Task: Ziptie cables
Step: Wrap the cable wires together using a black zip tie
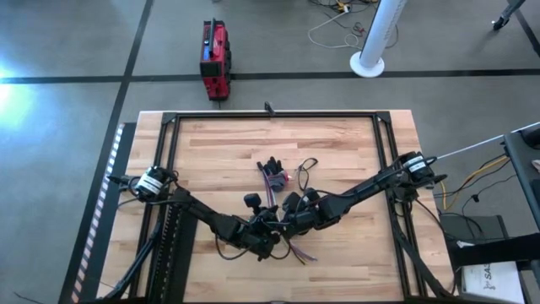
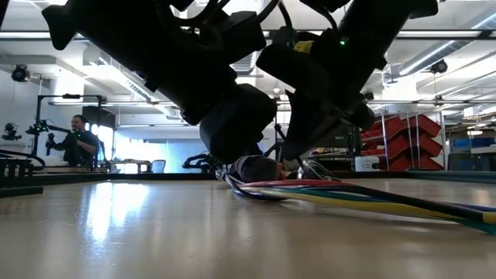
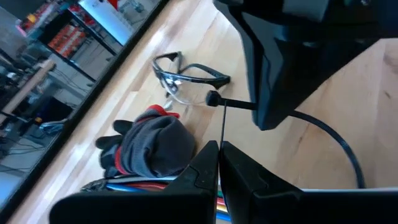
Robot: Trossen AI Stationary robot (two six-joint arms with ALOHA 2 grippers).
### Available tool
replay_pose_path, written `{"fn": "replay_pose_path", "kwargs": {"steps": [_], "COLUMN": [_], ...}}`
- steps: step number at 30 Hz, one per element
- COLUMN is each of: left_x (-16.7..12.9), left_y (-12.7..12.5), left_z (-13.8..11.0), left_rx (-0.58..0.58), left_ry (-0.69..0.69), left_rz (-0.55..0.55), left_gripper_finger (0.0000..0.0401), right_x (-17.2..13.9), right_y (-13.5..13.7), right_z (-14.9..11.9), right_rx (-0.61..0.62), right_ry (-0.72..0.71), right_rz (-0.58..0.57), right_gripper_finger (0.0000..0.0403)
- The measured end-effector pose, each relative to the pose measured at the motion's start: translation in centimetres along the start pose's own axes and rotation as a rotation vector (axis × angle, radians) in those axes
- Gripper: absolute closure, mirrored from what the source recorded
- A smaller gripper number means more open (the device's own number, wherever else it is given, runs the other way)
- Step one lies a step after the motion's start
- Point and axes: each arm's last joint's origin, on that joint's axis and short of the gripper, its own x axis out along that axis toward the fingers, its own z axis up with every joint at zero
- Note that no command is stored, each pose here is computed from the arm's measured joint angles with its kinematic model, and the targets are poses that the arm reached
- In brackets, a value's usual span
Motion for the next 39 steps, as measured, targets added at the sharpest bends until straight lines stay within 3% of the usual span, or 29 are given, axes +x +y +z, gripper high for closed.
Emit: {"fn": "replay_pose_path", "kwargs": {"steps": [26, 33, 39], "left_x": [0.0, -0.5, -2.6], "left_y": [0.0, -0.2, -0.2], "left_z": [-0.1, -0.1, 0.8], "left_rx": [-0.032, -0.03, -0.06], "left_ry": [0.015, 0.008, -0.029], "left_rz": [-0.021, -0.031, -0.071], "left_gripper_finger": [0.0401, 0.0401, 0.0401], "right_x": [0.1, -0.2, -1.1], "right_y": [0.3, 0.6, 1.4], "right_z": [0.1, -0.2, -1.3], "right_rx": [-0.04, -0.153, -0.28], "right_ry": [0.041, 0.001, -0.107], "right_rz": [0.075, 0.054, -0.007], "right_gripper_finger": [0.0403, 0.0403, 0.0403]}}
